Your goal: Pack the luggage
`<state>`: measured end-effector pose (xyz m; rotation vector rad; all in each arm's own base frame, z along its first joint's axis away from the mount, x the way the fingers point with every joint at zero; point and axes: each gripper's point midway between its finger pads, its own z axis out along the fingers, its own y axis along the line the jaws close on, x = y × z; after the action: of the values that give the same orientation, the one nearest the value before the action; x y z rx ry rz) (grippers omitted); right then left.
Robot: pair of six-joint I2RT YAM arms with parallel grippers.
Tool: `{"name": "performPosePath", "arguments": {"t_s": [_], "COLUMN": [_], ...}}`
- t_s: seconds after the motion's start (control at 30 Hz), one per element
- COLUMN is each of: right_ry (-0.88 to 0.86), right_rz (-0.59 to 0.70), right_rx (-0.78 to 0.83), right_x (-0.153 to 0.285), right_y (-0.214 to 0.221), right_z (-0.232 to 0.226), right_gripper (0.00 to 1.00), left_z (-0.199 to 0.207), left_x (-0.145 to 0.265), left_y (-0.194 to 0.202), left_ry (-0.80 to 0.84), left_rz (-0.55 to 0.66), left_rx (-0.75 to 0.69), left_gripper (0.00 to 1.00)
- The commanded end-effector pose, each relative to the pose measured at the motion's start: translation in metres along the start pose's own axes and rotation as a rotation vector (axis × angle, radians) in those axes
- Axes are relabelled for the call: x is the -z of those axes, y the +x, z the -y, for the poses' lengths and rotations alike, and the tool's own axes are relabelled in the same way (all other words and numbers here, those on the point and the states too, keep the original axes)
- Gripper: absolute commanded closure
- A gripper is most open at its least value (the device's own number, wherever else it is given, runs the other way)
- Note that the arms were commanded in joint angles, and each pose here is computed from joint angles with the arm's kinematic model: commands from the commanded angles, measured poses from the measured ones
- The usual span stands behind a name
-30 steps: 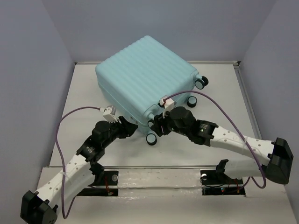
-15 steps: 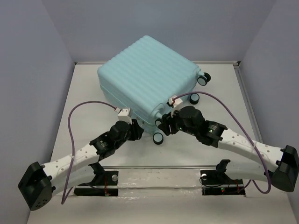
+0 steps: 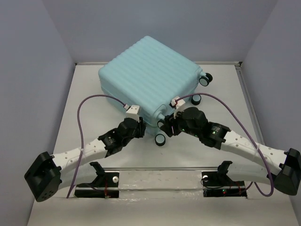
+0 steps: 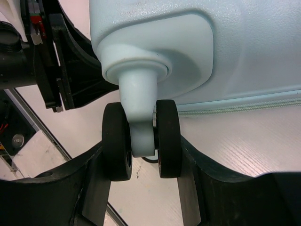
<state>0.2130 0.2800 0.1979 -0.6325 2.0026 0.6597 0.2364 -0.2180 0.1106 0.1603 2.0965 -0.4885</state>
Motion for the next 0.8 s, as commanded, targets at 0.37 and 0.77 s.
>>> {"name": "performPosePath", "arguments": {"t_s": [0.37, 0.77], "right_ry": [0.048, 0.029], "right_rz": [-0.058, -0.046], "right_rx": [-0.006, -0.005], "right_x": [0.01, 0.011], "right_y": [0.018, 0.011], "right_z": [0.013, 0.009], "right_gripper": [0.93, 0.93], "left_z": [0.032, 0.036], "left_x": [0.016, 0.003], "left_y": [-0.023, -0.034], "left_ry": [0.078, 0.03], "left_rz": [0.064, 0.081], "left_rx": [-0.068, -0.141], "left_gripper": [0.33, 0.53]}}
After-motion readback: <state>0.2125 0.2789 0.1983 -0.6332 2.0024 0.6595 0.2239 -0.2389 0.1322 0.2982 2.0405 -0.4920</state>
